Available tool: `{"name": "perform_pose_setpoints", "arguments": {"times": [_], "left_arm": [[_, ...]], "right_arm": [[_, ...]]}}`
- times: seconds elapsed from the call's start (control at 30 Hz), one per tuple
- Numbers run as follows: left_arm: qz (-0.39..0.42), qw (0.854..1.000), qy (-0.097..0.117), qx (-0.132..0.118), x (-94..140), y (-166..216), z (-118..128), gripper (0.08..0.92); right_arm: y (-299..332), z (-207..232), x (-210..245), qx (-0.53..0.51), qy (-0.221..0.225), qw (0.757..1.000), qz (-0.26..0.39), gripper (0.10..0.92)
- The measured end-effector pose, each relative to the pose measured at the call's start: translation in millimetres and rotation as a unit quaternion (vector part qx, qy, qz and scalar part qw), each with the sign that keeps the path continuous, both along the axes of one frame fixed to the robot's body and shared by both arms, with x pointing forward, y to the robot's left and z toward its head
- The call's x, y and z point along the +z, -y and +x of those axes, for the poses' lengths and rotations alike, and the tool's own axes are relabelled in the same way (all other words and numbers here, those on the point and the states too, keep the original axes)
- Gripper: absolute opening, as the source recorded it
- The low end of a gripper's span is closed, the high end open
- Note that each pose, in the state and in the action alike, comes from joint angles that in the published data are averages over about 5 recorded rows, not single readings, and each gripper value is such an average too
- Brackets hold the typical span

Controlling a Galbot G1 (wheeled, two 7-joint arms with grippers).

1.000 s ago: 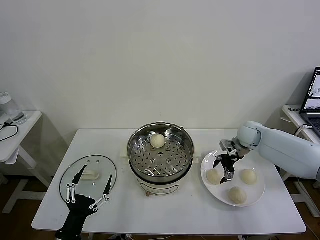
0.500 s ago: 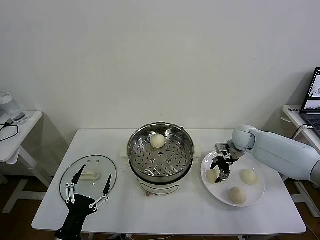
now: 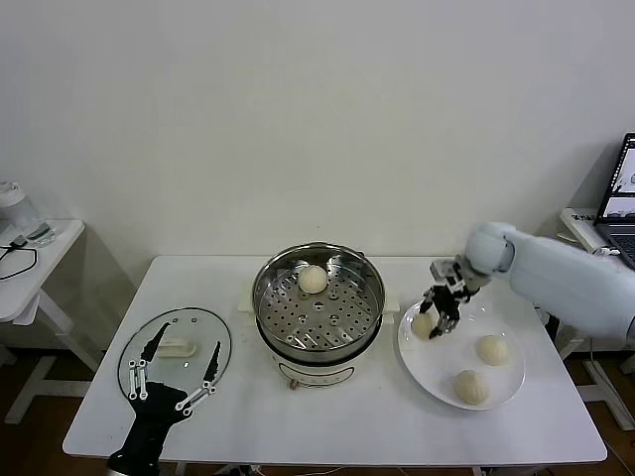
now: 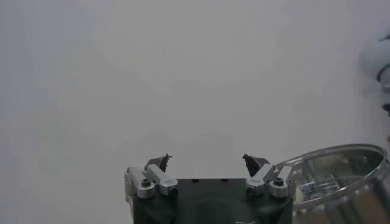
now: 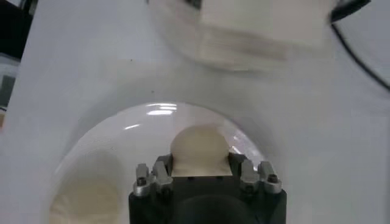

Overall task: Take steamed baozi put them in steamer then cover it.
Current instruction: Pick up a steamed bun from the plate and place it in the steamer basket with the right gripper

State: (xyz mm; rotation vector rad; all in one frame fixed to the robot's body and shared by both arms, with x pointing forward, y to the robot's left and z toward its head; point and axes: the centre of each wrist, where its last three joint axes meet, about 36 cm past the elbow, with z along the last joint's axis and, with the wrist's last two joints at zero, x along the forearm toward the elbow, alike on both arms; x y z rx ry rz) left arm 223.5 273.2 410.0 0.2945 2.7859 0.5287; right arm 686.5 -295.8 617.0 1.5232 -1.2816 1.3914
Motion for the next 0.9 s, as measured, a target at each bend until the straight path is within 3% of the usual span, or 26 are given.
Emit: {"name": "perform_pose_setpoints", "arguments": {"times": [0.2,0.4,0.9], "left_arm": [[-0.002,1.0,0.003,-0.002,2,2,1,0.823],[-0.004,1.0,0.006,-0.003,3,3,2,0.823],[-0.015,1.0,0.019,-0.006,5,7,8,0.823]], "right_arm": [[-56,6,63,0.049,0.016,0.999,0.0,0.645],[-122,5,90,0.089,0.013,0.996,0.0,0.645],[-269,-9,55,0.139,-0.011,0.99,-0.013,0.636]]}}
